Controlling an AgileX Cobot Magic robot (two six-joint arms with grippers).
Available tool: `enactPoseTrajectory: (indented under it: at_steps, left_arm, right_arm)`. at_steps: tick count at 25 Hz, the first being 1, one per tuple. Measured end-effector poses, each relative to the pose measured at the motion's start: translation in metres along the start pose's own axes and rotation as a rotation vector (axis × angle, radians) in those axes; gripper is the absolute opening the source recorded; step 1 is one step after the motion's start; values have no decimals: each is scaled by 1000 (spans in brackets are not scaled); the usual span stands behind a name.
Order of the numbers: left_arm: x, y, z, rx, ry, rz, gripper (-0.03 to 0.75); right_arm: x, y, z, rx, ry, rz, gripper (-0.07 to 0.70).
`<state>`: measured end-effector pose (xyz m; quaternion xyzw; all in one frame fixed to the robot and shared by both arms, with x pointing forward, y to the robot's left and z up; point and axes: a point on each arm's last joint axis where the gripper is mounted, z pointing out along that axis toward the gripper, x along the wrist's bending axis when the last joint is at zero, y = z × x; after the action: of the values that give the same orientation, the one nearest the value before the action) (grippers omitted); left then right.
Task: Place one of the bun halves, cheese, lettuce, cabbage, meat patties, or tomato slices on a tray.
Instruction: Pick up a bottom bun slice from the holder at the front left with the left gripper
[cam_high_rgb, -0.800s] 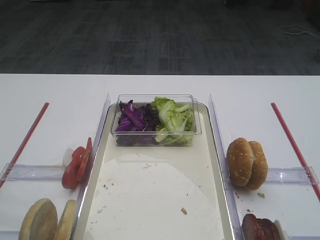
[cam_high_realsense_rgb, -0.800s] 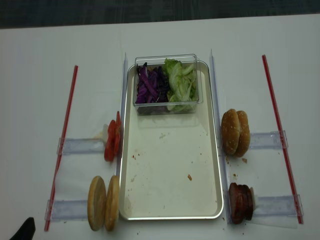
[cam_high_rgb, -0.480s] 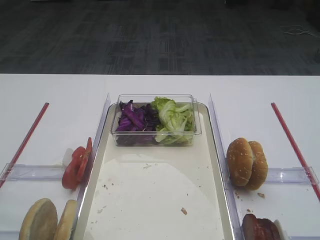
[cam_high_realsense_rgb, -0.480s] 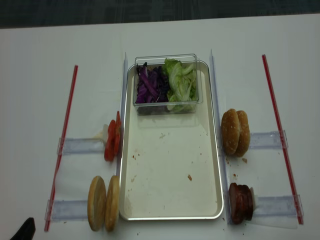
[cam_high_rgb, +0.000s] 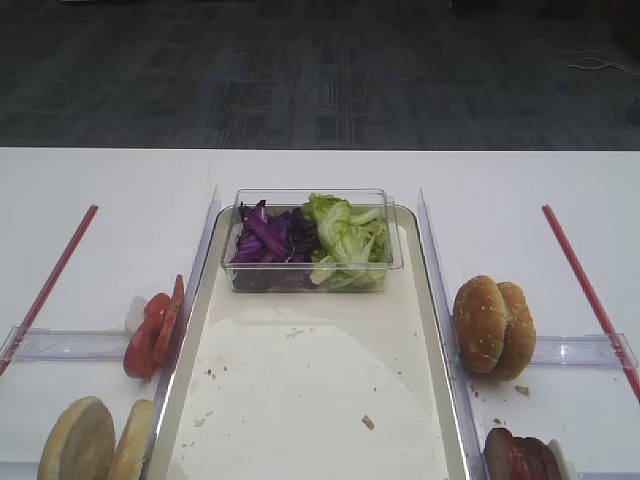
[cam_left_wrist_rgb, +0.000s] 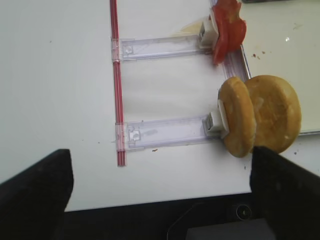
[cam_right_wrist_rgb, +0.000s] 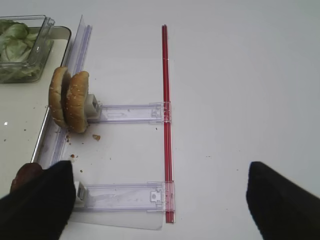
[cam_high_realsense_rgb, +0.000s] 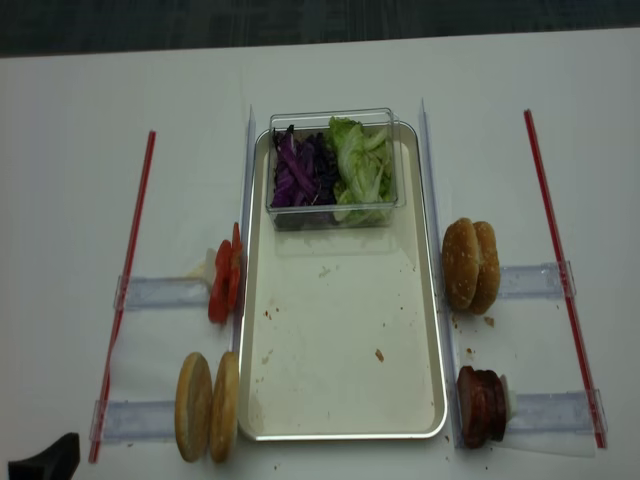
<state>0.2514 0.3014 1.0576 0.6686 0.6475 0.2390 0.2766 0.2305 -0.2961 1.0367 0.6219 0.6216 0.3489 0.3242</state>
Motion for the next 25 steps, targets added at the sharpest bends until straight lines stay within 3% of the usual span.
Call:
enactPoseTrajectory:
  at_steps: [7, 13, 19, 25]
  left_arm:
    - [-5, 41, 0, 92, -14, -58, 671]
    - [-8, 73, 20, 223, -6, -73, 645]
    - [-11, 88, 36, 300, -7, -78, 633]
    - [-17, 92, 41, 322, -63, -94, 632]
  right_arm:
    - [0, 0, 0, 0, 0, 0, 693]
    - [0, 0, 0, 0, 0, 0, 693]
    - [0, 0, 0, 0, 0, 0, 693]
    - [0, 0, 0, 0, 0, 0, 693]
